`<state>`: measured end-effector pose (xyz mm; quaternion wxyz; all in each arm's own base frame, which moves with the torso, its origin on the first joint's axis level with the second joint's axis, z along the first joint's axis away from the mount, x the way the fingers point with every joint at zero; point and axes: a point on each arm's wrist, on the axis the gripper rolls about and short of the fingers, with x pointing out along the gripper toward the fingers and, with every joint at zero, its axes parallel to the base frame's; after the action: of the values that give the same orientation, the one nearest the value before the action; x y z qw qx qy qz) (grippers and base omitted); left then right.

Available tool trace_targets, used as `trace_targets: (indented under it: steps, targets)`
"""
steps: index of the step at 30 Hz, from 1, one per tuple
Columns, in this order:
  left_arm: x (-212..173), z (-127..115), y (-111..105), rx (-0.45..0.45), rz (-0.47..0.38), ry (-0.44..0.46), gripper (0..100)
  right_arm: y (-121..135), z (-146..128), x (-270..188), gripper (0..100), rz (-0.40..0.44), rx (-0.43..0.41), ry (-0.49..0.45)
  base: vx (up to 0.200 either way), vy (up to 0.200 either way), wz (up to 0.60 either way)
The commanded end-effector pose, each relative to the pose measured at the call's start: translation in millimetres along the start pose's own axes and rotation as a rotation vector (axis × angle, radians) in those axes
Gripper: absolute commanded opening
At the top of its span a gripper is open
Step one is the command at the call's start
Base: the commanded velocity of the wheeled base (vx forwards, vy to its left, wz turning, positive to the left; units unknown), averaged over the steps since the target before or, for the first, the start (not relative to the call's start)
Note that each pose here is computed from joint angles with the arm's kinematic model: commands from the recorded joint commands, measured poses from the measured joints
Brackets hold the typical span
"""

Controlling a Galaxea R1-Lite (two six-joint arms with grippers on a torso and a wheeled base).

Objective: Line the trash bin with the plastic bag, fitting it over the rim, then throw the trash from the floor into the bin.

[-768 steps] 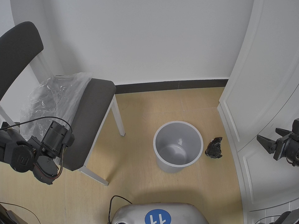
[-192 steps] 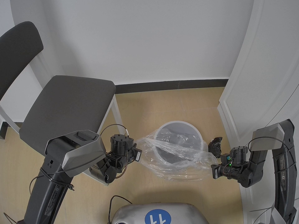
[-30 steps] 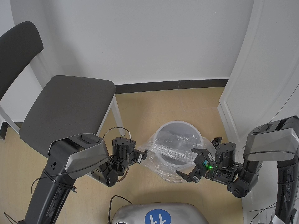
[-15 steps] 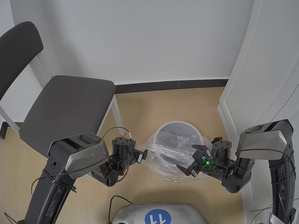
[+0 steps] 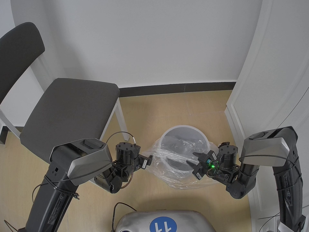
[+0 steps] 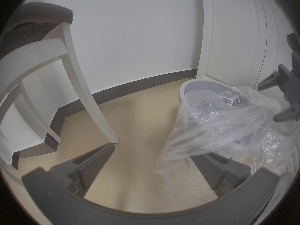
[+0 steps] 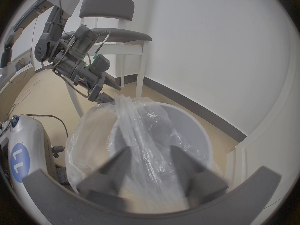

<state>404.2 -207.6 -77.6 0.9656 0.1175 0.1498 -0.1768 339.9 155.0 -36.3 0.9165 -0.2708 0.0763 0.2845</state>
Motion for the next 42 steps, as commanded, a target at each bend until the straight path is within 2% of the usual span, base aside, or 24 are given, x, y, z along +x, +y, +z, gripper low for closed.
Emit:
trace_targets:
  steps: [1,7,13,16,19,21,27,32,36,39,42]
  targets:
    - [-0.2,-0.5,-0.8,0.001,-0.001,0.001,100,-9.9,0.5,1.6,0,-0.029,0.004,-0.011,0.000,0.000,0.00]
    - [-0.2,-0.4,-0.8,0.000,-0.001,-0.001,100,-21.6,3.5,4.6,0,-0.062,0.010,-0.033,0.000,0.000,0.00]
    - [0.4,0.6,-1.5,-0.002,-0.002,-0.021,100,-32.6,10.7,10.2,0,-0.099,0.056,-0.073,0.000,0.000,0.00]
    - [6.2,-0.1,-3.3,-0.011,0.004,-0.095,100,-39.1,14.1,15.0,0,-0.121,0.084,-0.099,0.000,0.000,0.00]
    - [18.8,0.2,-5.1,-0.027,0.021,-0.221,100,-49.7,17.3,21.4,0,-0.154,0.097,-0.128,0.000,0.000,0.00]
    - [21.6,0.0,-5.6,-0.027,0.023,-0.243,100,-60.0,18.3,26.3,0,-0.186,0.113,-0.143,0.000,0.000,0.00]
    - [22.2,5.2,-4.3,-0.035,0.023,-0.270,100,-97.6,11.6,65.2,0,-0.361,0.209,-0.224,0.000,0.000,0.00]
    - [23.6,10.8,-3.8,-0.040,0.027,-0.300,100,-108.5,8.2,88.2,0,-0.426,0.302,-0.238,0.000,0.000,0.00]
    - [28.5,20.3,-5.3,-0.050,0.038,-0.345,100,-111.4,3.4,109.4,0,-0.449,0.370,-0.291,0.000,0.000,0.00]
    - [29.8,33.6,-14.4,-0.065,0.062,-0.387,100,-110.1,-6.1,125.1,0,-0.459,0.386,-0.329,0.000,0.000,0.00]
    - [27.9,39.1,-19.5,-0.071,0.089,-0.391,100,-115.1,-9.7,132.0,0,-0.487,0.386,-0.361,0.000,0.000,0.00]
